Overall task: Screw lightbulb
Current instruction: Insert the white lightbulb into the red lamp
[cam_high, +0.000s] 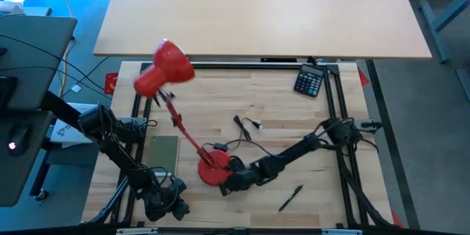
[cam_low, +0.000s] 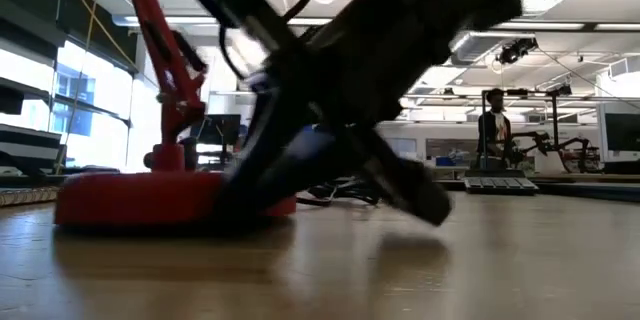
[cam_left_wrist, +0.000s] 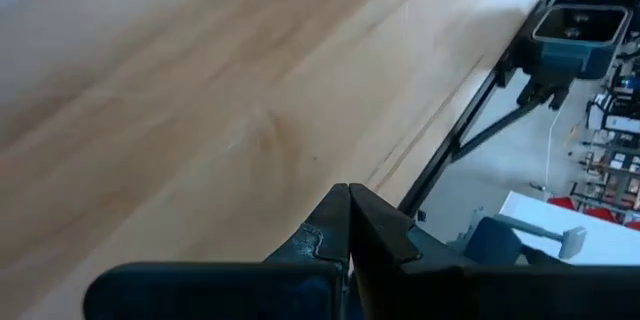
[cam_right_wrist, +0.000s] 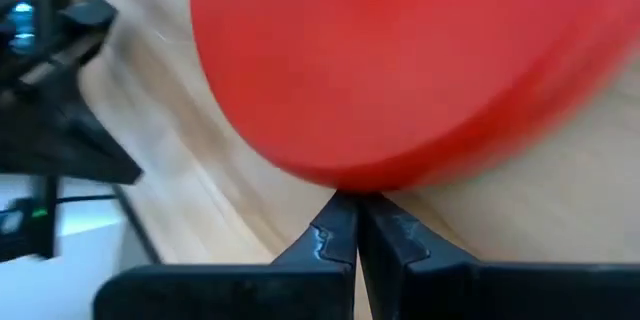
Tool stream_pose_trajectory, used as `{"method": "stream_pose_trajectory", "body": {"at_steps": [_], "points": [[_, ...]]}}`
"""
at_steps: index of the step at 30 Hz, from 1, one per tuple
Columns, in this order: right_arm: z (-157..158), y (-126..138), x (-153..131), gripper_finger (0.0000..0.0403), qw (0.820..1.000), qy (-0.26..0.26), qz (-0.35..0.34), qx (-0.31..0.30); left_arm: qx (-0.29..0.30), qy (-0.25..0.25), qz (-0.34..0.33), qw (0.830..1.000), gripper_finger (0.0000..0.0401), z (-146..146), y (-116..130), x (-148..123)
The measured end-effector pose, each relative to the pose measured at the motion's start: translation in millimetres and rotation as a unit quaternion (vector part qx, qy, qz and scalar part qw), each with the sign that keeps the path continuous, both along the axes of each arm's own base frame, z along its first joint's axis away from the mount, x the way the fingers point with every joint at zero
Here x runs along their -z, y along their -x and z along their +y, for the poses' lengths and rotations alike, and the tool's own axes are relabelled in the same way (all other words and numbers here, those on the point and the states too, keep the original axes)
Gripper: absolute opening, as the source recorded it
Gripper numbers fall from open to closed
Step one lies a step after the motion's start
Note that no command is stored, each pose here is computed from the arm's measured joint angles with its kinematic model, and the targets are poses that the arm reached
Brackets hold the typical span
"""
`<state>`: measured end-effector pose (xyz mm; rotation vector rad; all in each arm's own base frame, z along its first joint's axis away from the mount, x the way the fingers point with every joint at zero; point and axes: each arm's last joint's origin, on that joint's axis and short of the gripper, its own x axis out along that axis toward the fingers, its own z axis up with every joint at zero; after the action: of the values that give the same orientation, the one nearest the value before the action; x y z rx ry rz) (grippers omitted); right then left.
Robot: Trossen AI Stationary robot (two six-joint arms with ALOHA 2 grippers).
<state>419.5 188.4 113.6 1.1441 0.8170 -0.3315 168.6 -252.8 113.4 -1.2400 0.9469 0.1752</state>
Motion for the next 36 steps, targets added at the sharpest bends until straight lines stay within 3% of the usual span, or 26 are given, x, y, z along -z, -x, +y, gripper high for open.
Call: {"method": "stream_pose_trajectory", "body": {"at_steps": [5,9,12,16,19,22,24,27,31,36], "points": [[6,3,-12,0.0,0.997,-0.013,-0.004,-0.077,-0.015,-0.005,-0.011,1.0,0.0,-4,9,-1],[4,16,-40,0.0,0.996,0.013,0.01,-0.091,-0.096,-0.035,-0.036,0.994,0.0,3,19,-8],[-7,16,-55,0.0,0.995,0.029,0.004,-0.096,-0.11,-0.078,-0.028,0.99,0.0,14,25,-12],[-28,13,-55,0.0,0.997,0.051,0.02,-0.056,-0.133,-0.127,-0.023,0.983,0.0,30,25,-21],[-49,-1,-92,0.0,0.995,0.079,-0.067,-0.013,-0.193,-0.16,-0.122,0.96,0.0,38,22,-48],[-67,-17,-119,0.0,0.987,0.112,-0.111,-0.007,-0.196,-0.221,-0.134,0.946,0.0,50,17,-60],[-74,-30,-105,0.0,0.988,0.119,-0.096,-0.019,-0.197,-0.241,-0.13,0.941,0.0,53,8,-55],[-72,-46,-56,0.0,0.993,0.099,-0.05,-0.042,-0.179,-0.27,-0.128,0.937,0.0,47,-16,-32],[-50,-58,-14,0.0,0.997,0.053,-0.032,-0.044,-0.165,-0.252,-0.128,0.945,0.0,33,-42,15],[-37,-58,-2,0.0,0.995,0.047,-0.039,-0.082,-0.142,-0.25,-0.129,0.949,0.0,21,-45,34]]}}
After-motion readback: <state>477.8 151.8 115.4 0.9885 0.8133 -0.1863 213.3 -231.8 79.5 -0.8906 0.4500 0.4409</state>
